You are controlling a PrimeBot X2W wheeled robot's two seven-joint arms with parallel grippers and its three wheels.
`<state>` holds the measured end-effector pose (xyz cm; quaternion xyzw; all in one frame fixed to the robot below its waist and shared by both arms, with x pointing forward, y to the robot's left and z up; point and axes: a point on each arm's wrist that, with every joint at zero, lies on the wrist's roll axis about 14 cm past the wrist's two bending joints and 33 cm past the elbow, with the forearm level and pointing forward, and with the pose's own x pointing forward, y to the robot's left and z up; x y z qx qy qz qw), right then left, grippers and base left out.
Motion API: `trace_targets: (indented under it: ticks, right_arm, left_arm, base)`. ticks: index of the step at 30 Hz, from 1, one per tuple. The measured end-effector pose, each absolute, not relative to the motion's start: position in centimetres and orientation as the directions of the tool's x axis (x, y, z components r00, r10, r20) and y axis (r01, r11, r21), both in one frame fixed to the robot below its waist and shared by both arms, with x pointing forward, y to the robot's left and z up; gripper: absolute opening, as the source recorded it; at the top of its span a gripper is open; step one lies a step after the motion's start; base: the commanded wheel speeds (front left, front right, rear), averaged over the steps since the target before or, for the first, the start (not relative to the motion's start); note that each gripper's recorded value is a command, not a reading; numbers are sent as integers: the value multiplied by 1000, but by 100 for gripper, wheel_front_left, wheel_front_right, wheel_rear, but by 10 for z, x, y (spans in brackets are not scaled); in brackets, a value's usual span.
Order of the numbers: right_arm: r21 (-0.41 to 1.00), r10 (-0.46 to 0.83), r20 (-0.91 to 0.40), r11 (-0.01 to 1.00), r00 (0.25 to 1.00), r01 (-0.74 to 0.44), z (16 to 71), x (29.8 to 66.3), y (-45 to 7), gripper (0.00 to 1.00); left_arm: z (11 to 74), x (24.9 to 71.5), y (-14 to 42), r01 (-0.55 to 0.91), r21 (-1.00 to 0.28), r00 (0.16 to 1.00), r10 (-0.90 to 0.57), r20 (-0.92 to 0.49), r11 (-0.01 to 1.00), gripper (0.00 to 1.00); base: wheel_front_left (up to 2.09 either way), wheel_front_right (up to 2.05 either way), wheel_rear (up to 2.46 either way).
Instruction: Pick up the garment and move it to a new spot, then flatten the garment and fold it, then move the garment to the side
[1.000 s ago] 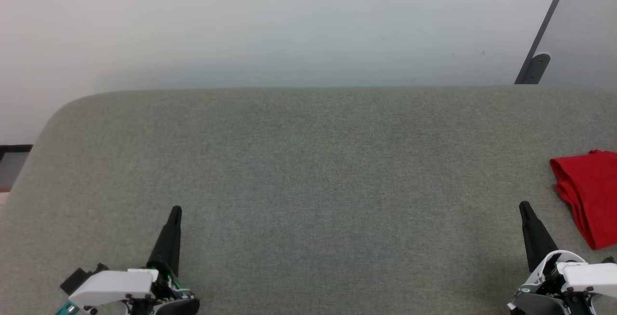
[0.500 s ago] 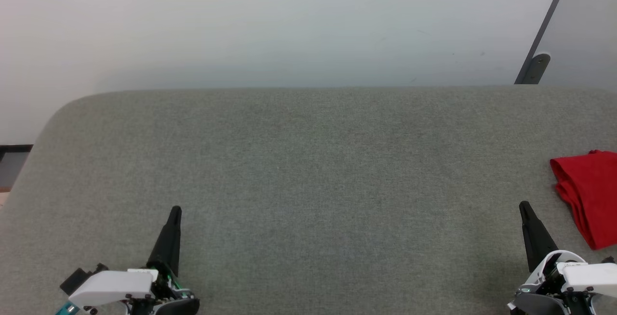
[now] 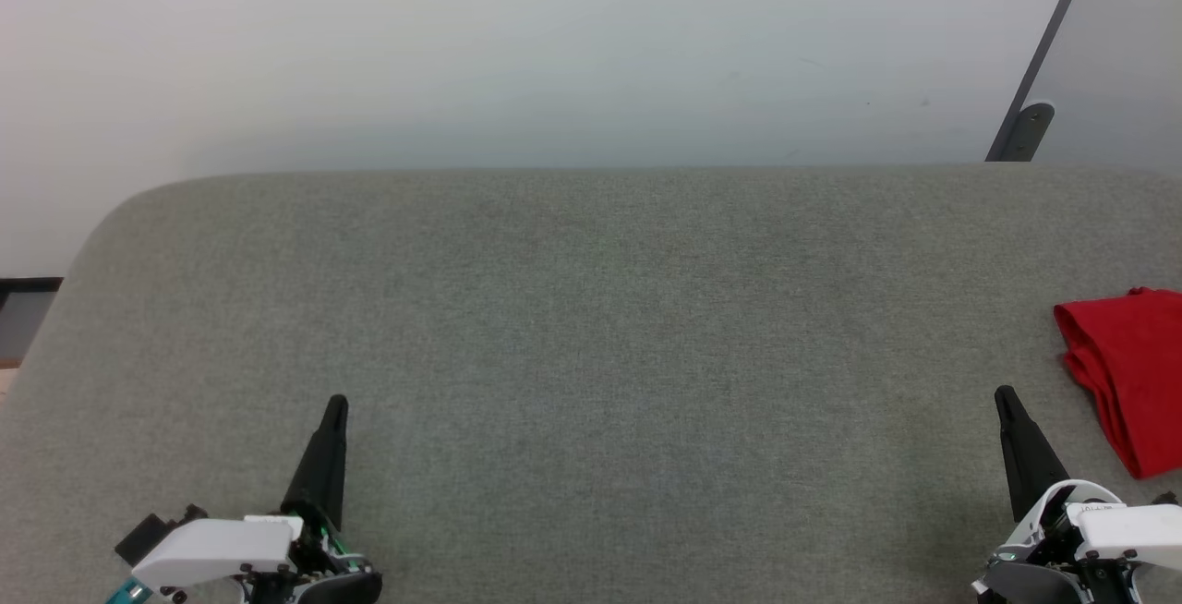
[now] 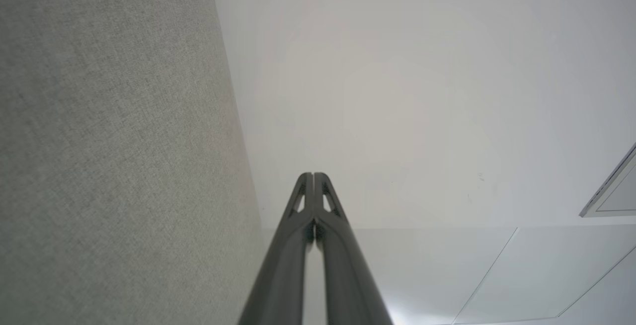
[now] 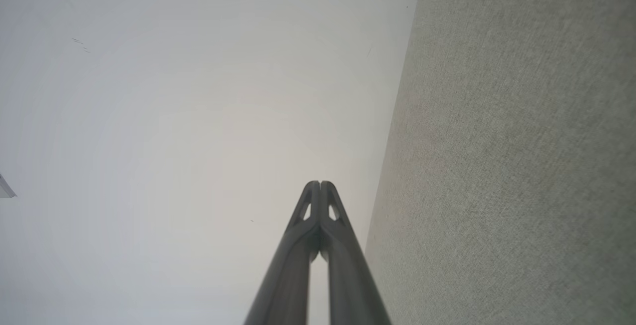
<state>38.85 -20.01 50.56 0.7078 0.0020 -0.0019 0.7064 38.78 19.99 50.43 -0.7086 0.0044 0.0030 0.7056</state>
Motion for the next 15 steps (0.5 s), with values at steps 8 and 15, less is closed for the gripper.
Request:
trace_targets:
  ticks: [8, 15]
  right_arm:
    - [1000, 0, -5, -2, 1000, 5, 506, 388, -200, 0]
    - [1000, 0, -5, -2, 1000, 5, 506, 388, -200, 0]
  left_arm:
    - [504, 388, 200, -10, -1000, 1000, -2, -10, -5, 0]
    - [504, 388, 200, -10, -1000, 1000, -1, -10, -4, 0]
  base:
    - [0, 0, 0]
    - [0, 0, 0]
